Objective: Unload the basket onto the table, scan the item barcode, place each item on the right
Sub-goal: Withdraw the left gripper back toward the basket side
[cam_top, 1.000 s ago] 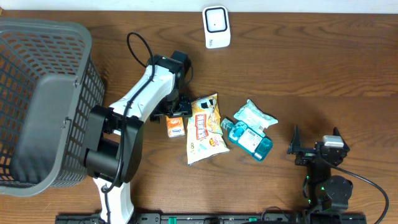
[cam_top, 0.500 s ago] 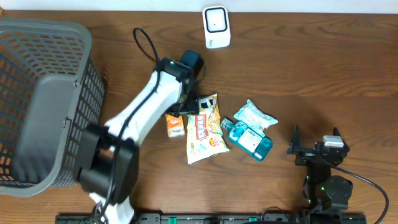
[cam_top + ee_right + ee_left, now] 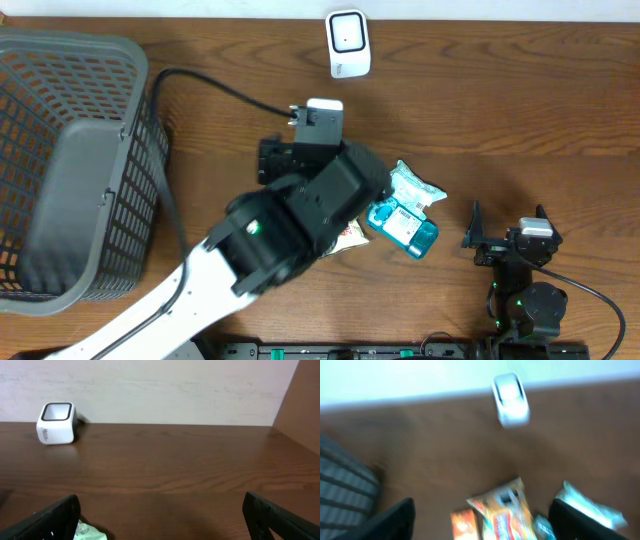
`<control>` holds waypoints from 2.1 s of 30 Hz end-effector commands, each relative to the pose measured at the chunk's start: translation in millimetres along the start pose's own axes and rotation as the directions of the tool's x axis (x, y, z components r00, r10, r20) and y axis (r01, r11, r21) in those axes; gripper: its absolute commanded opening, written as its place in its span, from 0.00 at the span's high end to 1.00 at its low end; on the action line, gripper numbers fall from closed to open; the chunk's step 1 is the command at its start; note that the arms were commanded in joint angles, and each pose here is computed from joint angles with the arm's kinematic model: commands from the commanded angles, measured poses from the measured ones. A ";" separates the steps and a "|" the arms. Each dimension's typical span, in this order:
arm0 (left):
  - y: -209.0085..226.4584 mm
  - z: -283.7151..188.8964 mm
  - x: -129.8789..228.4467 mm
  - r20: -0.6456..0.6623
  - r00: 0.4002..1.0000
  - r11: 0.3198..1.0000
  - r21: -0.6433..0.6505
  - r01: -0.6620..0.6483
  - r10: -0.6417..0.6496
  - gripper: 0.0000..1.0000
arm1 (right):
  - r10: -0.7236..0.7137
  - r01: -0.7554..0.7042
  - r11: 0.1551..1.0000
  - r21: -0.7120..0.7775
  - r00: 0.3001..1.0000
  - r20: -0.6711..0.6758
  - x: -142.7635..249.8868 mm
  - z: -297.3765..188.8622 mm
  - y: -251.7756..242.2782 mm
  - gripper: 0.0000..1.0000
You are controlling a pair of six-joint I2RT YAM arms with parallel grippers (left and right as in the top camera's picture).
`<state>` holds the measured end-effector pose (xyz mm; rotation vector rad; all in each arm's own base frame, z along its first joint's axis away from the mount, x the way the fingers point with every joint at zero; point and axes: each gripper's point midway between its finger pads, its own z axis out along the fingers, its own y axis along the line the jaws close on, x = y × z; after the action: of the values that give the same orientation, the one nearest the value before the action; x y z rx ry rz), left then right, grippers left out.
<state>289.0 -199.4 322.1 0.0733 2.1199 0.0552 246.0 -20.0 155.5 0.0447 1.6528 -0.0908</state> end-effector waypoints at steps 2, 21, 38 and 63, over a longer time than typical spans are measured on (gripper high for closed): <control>82.1 -51.6 -63.6 0.370 0.926 0.924 -0.326 0.202 -0.072 0.02 | -0.008 0.008 1.000 0.003 1.000 -0.004 1.3 0.1 -0.8 0.01; 152.7 -81.4 -176.5 0.510 0.821 0.924 -0.378 -0.055 0.257 0.02 | -0.007 0.007 1.000 0.003 1.000 -0.004 1.3 0.1 -0.8 0.01; 148.0 -97.6 -147.0 0.493 0.822 0.952 -0.243 -0.184 0.285 0.02 | 0.399 -0.400 0.914 -0.070 0.916 -0.032 0.8 -0.4 13.1 0.01; 249.8 -241.0 -97.3 0.755 0.640 0.955 -0.274 0.111 0.142 0.02 | 0.614 -0.729 0.544 -0.415 0.683 -0.395 -8.6 -30.9 98.1 0.01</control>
<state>157.7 43.2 546.2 -0.0804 1.2712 0.3494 227.4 75.0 164.1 0.2858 1.6871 0.9949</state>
